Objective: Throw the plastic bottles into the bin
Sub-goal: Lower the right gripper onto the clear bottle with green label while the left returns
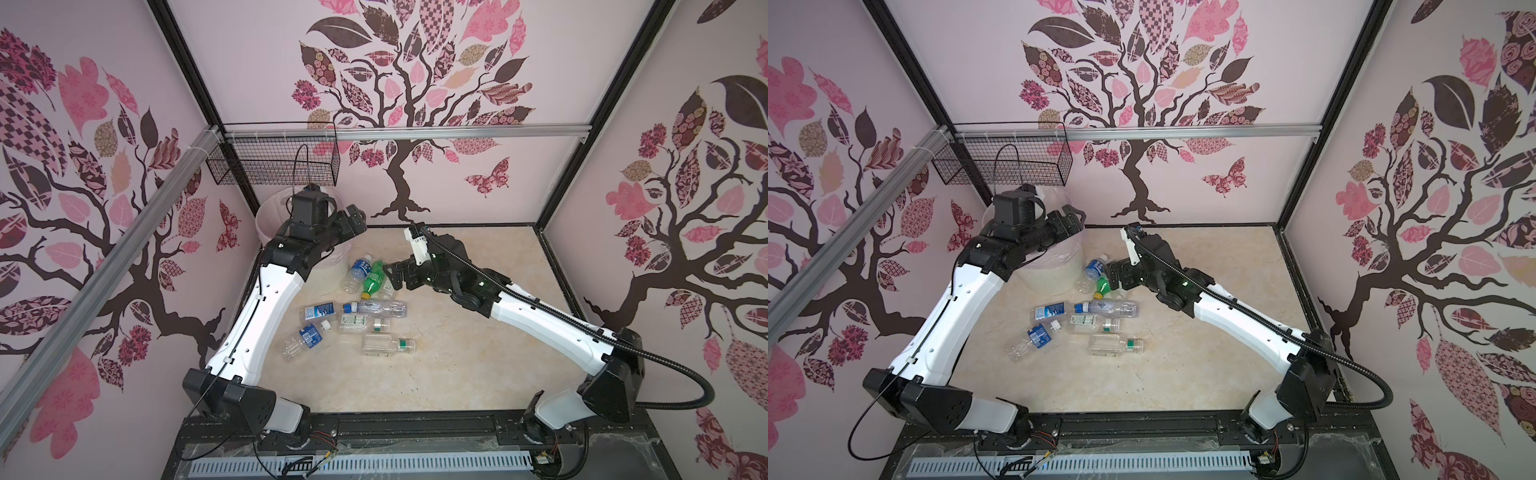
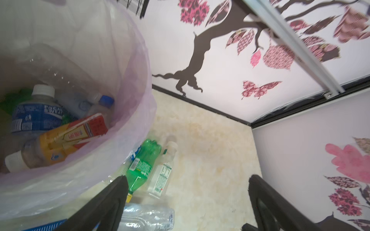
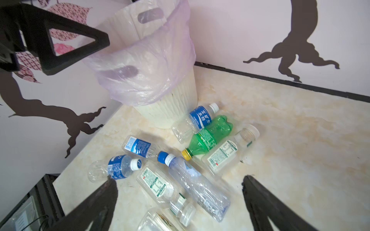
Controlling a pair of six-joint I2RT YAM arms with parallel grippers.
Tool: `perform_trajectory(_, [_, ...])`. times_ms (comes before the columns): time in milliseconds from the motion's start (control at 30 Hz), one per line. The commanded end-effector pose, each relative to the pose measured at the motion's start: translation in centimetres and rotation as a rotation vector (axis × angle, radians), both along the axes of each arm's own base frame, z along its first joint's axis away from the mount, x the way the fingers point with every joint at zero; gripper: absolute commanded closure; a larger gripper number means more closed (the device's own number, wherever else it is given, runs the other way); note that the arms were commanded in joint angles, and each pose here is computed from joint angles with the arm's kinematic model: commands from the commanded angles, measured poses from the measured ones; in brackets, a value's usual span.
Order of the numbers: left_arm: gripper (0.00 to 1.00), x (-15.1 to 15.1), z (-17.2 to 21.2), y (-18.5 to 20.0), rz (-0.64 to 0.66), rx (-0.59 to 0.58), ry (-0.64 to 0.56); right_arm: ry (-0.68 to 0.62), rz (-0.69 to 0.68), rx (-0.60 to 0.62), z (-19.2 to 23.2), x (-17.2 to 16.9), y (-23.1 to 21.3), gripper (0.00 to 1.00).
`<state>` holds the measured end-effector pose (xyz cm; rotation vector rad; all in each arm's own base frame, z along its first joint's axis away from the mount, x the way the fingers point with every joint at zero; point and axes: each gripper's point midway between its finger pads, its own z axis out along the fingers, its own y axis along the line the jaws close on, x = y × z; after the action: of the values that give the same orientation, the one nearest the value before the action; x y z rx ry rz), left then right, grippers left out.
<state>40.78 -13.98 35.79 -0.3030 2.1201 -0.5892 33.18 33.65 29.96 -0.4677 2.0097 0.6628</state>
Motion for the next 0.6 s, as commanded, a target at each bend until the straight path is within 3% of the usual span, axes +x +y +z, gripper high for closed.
perform_trajectory(0, [0.03, -1.7, -2.3, -1.1, -0.042, 0.076, 0.036, -0.039, -0.039, -0.019, 0.4, -0.7, -2.1, 0.01])
perform_trajectory(433, [0.03, -5.6, -10.7, -3.8, -0.153, 0.148, 0.227, 0.124, 0.004, -0.175, -13.7, -4.6, -4.9, 0.01])
perform_trajectory(567, [0.03, -6.5, -12.2, -3.7, -0.161, 0.155, 0.262, 0.178, 0.083, -0.206, -17.2, -7.0, -4.2, 0.0])
